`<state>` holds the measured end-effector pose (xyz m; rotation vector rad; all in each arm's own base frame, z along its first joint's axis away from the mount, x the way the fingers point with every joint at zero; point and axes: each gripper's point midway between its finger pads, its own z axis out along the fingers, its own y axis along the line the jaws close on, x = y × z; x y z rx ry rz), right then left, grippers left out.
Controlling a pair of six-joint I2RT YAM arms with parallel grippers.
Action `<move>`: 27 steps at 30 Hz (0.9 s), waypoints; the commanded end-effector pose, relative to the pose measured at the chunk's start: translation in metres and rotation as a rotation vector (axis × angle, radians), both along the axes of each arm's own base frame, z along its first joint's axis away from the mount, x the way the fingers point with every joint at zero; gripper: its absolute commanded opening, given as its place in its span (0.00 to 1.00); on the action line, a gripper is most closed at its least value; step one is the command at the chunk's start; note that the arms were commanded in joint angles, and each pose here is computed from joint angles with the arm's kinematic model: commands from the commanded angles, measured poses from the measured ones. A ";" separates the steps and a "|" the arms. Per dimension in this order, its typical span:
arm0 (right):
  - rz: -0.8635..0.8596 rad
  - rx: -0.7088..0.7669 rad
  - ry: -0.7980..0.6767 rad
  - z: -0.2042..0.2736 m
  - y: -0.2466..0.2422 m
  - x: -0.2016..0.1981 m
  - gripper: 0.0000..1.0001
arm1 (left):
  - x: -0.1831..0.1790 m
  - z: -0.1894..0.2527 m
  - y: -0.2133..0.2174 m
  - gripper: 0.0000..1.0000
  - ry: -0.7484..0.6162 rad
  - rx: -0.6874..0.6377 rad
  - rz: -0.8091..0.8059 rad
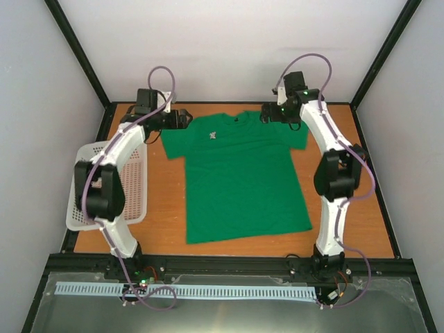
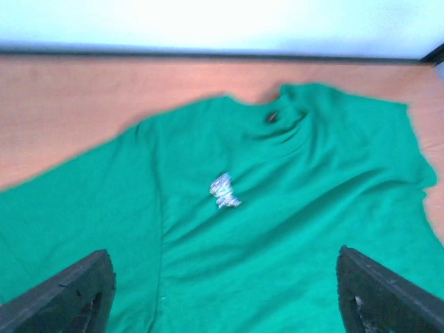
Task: Pin the brooch onto the clothing
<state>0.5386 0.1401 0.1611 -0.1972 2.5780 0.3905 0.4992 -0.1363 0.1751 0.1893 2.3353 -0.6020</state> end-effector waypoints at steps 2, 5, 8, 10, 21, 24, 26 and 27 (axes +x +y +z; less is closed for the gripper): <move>0.069 0.094 -0.192 0.133 0.016 -0.088 1.00 | -0.041 0.149 -0.003 0.99 -0.304 -0.093 0.059; -0.028 0.150 -0.370 0.208 -0.007 -0.144 1.00 | -0.082 0.222 0.009 1.00 -0.474 -0.106 0.083; -0.009 0.210 -0.521 0.267 -0.017 -0.203 1.00 | -0.126 0.281 0.027 1.00 -0.616 -0.126 0.137; -0.042 0.238 -0.613 0.297 -0.030 -0.237 1.00 | -0.163 0.321 0.037 1.00 -0.720 -0.159 0.162; -0.326 0.218 -0.867 0.366 -0.107 -0.348 1.00 | -0.294 0.427 0.082 1.00 -1.044 -0.182 0.284; -0.358 0.204 -0.857 0.369 -0.113 -0.350 1.00 | -0.301 0.433 0.086 1.00 -1.042 -0.157 0.295; -0.386 0.195 -0.816 0.362 -0.115 -0.345 1.00 | -0.304 0.434 0.087 1.00 -1.044 -0.136 0.292; -0.391 0.197 -0.802 0.360 -0.115 -0.344 1.00 | -0.303 0.433 0.088 1.00 -1.042 -0.128 0.296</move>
